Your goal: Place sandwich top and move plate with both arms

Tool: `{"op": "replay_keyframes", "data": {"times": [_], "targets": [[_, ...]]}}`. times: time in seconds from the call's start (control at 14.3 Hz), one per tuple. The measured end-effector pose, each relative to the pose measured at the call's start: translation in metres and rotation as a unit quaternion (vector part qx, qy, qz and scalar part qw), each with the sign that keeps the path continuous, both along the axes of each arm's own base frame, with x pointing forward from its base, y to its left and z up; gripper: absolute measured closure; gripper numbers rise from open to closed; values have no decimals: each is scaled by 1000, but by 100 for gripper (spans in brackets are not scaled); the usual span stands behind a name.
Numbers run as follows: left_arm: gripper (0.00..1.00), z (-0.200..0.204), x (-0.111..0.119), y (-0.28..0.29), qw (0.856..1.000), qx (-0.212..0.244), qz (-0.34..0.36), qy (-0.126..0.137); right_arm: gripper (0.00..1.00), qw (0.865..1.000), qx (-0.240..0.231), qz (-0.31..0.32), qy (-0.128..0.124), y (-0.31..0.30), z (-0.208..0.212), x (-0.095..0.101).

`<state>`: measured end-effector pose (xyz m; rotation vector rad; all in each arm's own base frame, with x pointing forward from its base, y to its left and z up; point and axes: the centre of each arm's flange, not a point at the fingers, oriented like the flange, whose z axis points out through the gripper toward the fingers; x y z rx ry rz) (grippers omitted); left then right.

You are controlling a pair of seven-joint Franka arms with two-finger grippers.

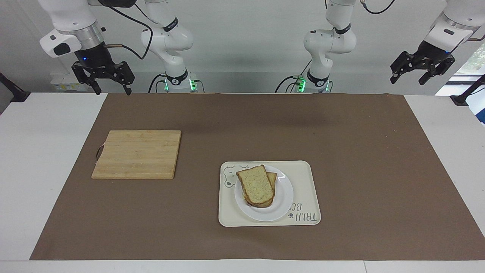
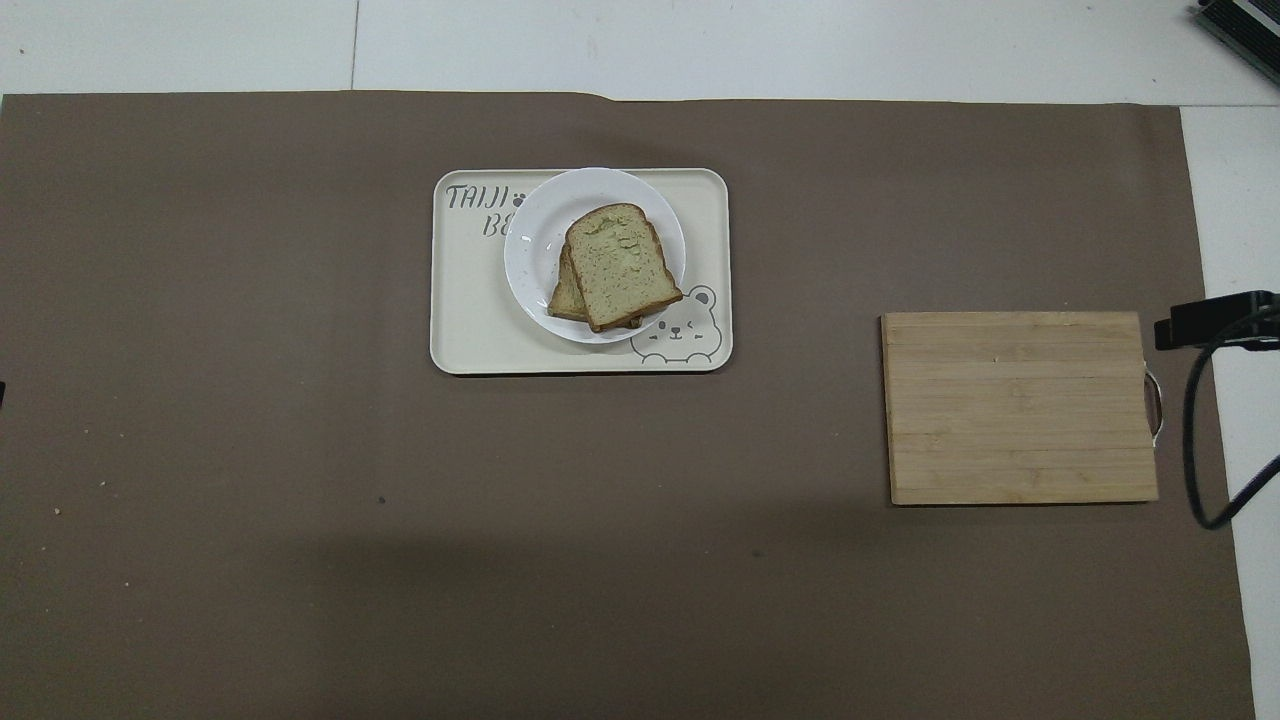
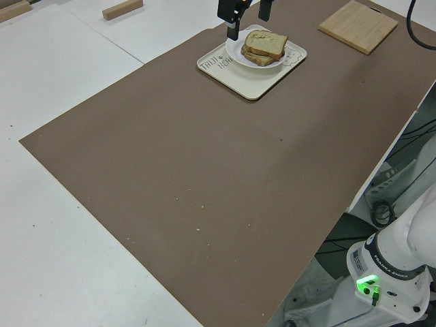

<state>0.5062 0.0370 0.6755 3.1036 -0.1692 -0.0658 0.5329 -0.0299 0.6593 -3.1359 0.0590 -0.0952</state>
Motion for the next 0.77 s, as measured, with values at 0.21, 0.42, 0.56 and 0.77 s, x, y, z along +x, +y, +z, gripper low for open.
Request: {"op": "replay_keyframes", "data": {"times": [0.21, 0.42, 0.56, 0.77], "targets": [[0, -7, 2, -4, 1000, 0, -4, 7, 0, 1000, 0, 0, 0, 0, 0, 0], [0, -20, 3, -5, 1000, 0, -4, 19, 0, 1000, 0, 0, 0, 0, 0, 0], [0, -27, 3, -10, 1000, 0, -4, 25, 0, 1000, 0, 0, 0, 0, 0, 0], [0, -31, 2, -25, 1000, 2, 14, 21, 0, 1000, 0, 0, 0, 0, 0, 0]]}}
